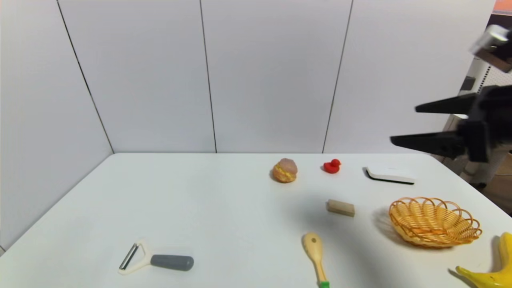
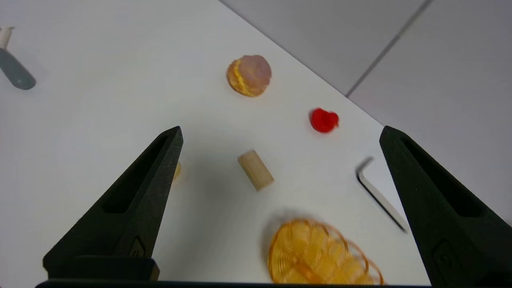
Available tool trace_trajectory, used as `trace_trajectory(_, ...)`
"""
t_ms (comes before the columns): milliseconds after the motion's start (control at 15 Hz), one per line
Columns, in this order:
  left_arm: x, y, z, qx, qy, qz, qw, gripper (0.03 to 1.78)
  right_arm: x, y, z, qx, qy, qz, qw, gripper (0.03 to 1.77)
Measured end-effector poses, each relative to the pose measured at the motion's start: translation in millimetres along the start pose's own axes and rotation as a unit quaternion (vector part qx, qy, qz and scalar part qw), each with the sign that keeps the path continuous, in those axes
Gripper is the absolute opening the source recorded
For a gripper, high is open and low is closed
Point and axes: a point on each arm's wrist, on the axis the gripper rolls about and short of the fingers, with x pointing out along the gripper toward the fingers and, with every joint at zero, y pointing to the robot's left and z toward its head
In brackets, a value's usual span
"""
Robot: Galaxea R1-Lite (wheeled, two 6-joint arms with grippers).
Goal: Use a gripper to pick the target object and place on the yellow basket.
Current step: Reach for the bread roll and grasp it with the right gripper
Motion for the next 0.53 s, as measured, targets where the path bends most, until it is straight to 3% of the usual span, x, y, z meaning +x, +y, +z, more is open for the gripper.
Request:
trace_trajectory(267,0,0,0,0.000,0.000,0.000,1.0000,1.69,109,-24,28,-0.007,0.030,0.076,0.9966,1.70)
trace_trajectory(533,0,0,0,0.000,0.000,0.000,1.0000,1.69,195,-23,23,0.027,0.103,0.104,0.9889,1.70)
